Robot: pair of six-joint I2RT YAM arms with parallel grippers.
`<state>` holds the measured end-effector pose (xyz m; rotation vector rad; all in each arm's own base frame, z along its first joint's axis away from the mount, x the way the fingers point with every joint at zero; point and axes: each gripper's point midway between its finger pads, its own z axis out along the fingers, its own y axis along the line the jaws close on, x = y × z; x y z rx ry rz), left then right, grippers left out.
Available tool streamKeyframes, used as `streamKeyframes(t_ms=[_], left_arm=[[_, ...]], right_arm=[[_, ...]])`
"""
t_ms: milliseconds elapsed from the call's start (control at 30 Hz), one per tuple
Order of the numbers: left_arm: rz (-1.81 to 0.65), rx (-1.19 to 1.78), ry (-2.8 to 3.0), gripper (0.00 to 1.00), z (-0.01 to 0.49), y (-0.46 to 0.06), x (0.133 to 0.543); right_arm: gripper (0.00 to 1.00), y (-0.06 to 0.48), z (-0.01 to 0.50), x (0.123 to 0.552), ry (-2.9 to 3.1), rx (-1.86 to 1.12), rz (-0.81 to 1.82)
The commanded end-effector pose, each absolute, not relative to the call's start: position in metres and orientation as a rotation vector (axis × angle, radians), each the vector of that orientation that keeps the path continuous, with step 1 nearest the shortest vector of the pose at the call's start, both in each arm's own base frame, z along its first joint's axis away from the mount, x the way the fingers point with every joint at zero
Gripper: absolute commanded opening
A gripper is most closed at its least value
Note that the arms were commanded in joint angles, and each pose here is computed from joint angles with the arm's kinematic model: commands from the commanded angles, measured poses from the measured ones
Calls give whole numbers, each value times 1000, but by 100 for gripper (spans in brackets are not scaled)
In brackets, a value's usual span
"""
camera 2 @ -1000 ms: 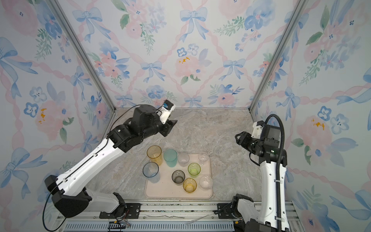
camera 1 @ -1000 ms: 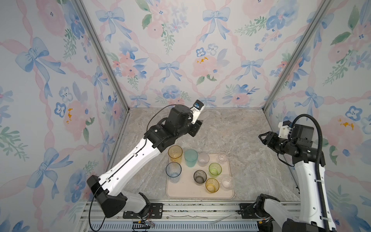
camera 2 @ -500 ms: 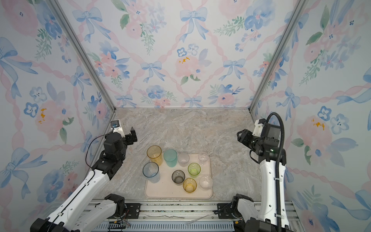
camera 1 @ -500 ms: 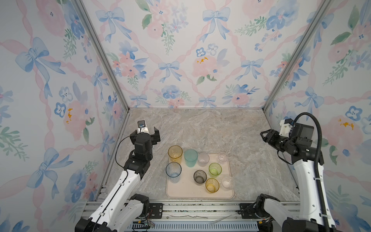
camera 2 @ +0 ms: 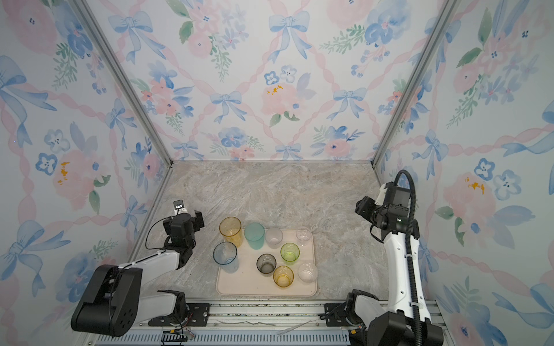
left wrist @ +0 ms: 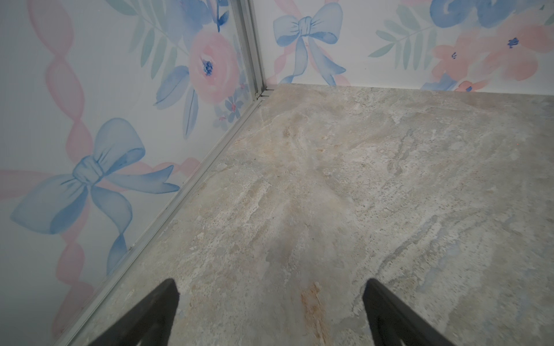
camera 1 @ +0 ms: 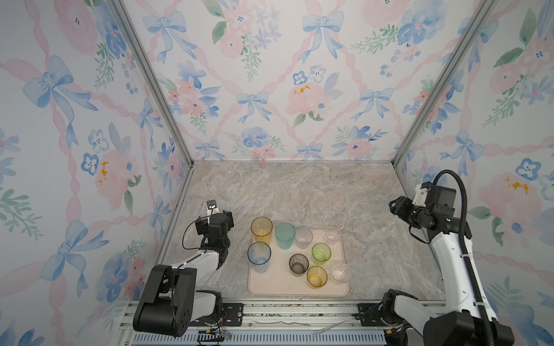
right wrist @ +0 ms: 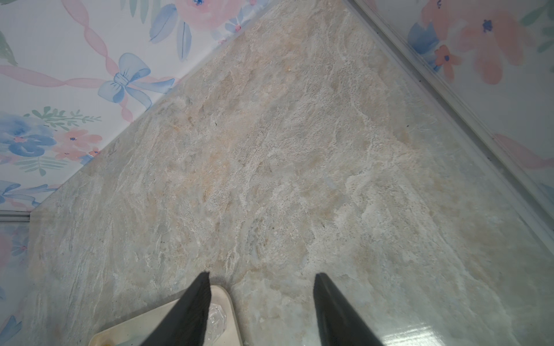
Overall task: Place the glasses into the tray
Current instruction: Reset both arms
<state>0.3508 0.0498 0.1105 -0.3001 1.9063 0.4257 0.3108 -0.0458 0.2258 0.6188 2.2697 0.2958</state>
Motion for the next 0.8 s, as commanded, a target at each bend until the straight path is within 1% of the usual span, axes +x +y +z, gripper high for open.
streamKeyframes(t_ms=[0,200,467,767], left_arm=[[388,-270,1835,98,118,45,367],[362,-225,1795,98,116,37,388],[358,-170,1799,98,114,25,386],[323,-176,1789,98,114,27,383]], right_arm=[[58,-49,216,314,2281,633,246],[59,-50,211,318,2293,620,214],[59,-48,206,328,2267,600,194],[63,-27,204,354,2132,350,3]])
